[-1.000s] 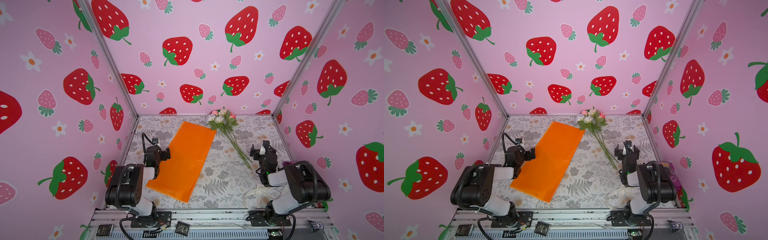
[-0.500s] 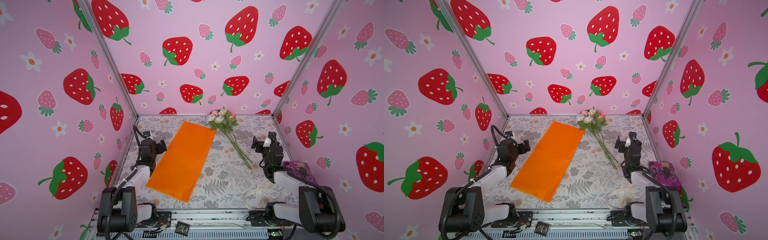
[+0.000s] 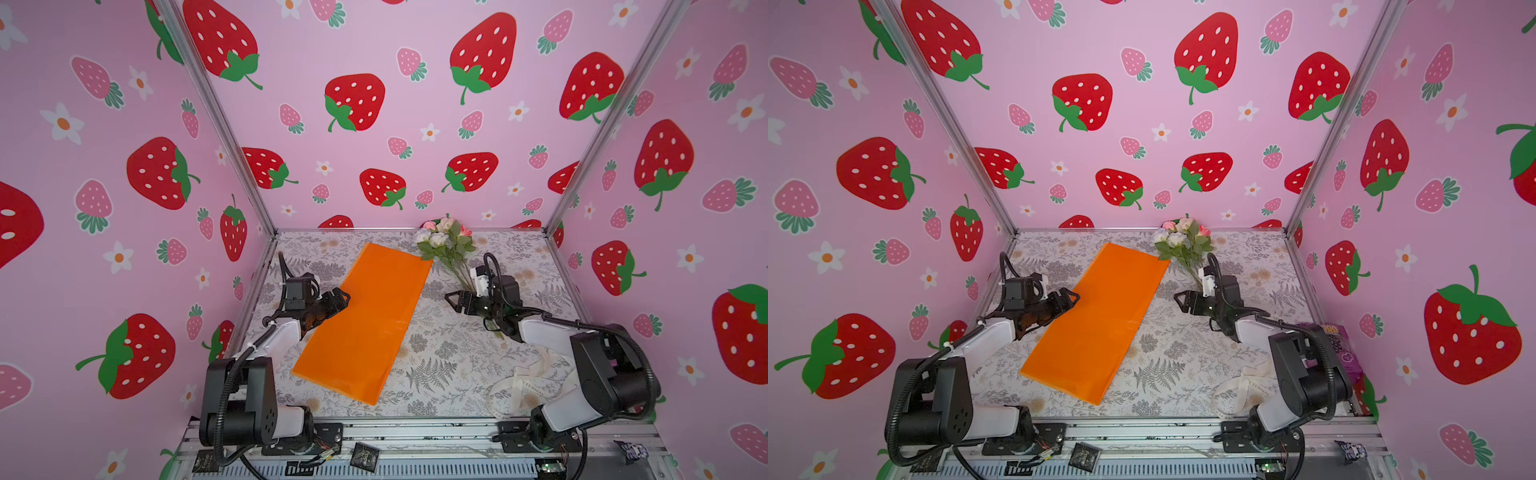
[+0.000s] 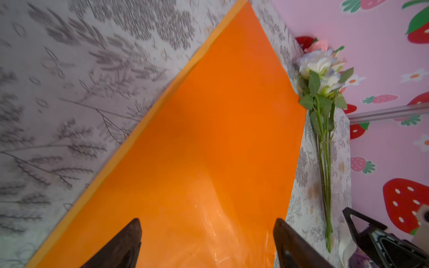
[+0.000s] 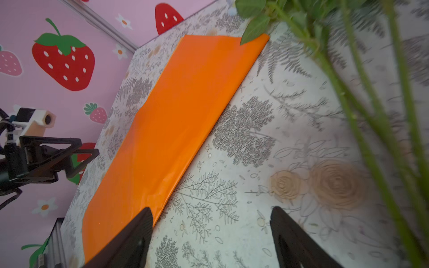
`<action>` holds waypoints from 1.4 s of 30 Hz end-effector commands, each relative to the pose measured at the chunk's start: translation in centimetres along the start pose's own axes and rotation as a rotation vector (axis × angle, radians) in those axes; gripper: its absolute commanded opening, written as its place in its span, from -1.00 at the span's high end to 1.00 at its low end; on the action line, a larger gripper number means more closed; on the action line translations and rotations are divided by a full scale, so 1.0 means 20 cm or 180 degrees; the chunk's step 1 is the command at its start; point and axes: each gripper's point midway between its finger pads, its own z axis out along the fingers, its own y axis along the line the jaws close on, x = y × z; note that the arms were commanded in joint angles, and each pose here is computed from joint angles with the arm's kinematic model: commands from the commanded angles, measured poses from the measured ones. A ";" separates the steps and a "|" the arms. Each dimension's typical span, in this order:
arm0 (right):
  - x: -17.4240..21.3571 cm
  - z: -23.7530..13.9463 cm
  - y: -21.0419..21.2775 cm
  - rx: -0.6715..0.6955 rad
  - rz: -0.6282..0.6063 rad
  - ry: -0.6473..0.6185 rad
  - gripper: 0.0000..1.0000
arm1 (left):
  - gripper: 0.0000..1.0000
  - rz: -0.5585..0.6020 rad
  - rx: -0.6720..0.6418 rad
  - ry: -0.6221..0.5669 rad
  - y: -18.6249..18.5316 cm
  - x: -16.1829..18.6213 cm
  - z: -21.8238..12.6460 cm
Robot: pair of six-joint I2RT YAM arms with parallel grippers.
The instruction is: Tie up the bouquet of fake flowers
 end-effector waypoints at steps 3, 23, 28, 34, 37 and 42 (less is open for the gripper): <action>0.00 0.16 -0.19 0.0435 0.0222 0.0218 -0.65 | -0.80 -0.0003 0.0080 0.0327 -0.07 0.14 0.02; -0.26 0.31 -0.89 0.1132 0.0416 0.0374 -0.67 | -0.76 0.0216 0.0018 0.1194 -0.27 0.66 0.29; -0.34 0.30 -0.97 0.1029 0.0487 0.0426 -0.67 | -0.75 0.0245 -0.0015 0.1305 -0.37 0.76 0.40; -0.46 0.15 -0.72 0.0715 0.0460 0.0207 -0.65 | -0.75 0.0284 0.0097 0.1335 -0.53 0.80 0.52; -0.43 0.05 -0.57 0.0528 0.0481 0.0084 -0.64 | -0.74 0.0325 0.0203 0.1371 -0.63 0.81 0.55; -0.26 -0.04 -0.36 0.0428 0.0521 0.0079 -0.60 | -0.72 0.0467 0.0358 0.1188 -0.76 0.74 0.47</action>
